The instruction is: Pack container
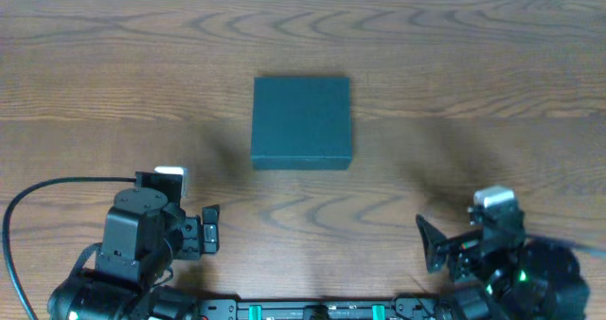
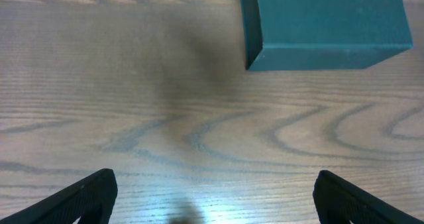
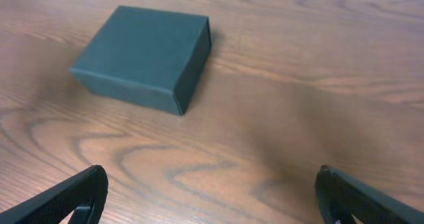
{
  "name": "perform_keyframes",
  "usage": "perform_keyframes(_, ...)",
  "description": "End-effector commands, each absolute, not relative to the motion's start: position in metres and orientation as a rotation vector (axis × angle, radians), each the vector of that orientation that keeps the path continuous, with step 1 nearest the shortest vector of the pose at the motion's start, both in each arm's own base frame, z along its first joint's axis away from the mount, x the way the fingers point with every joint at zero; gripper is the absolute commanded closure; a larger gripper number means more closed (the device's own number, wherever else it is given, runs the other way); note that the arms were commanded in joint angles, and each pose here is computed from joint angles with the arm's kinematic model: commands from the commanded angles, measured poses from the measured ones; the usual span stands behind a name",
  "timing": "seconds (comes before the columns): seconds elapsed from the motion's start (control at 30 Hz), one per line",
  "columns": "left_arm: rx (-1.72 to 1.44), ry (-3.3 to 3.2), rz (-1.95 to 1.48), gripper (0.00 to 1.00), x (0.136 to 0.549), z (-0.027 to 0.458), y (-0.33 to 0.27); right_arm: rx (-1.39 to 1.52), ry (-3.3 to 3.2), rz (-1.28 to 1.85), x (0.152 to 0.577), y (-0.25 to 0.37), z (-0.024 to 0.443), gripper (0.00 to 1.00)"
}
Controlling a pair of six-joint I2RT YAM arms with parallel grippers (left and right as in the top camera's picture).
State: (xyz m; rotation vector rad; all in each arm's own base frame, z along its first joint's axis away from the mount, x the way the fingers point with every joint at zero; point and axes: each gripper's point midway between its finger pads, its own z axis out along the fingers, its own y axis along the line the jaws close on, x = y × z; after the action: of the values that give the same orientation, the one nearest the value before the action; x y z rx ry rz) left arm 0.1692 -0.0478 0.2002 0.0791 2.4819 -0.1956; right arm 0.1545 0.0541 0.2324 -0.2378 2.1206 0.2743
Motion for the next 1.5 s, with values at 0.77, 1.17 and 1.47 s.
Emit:
perform_keyframes(0.77,0.082,2.484,-0.211,0.05,0.168,0.200,-0.050,-0.209,2.251,0.180,0.149,0.039,0.103,0.01)
perform_keyframes(1.17,0.082,2.484,-0.211,0.05,0.168,0.200,-0.050,-0.211,2.288,0.177,0.145,0.038,0.093,0.01)
perform_keyframes(1.47,0.082,2.484,-0.211,0.05,0.168,0.200,-0.050,-0.211,2.288,0.177,0.145,0.038,0.093,0.01)
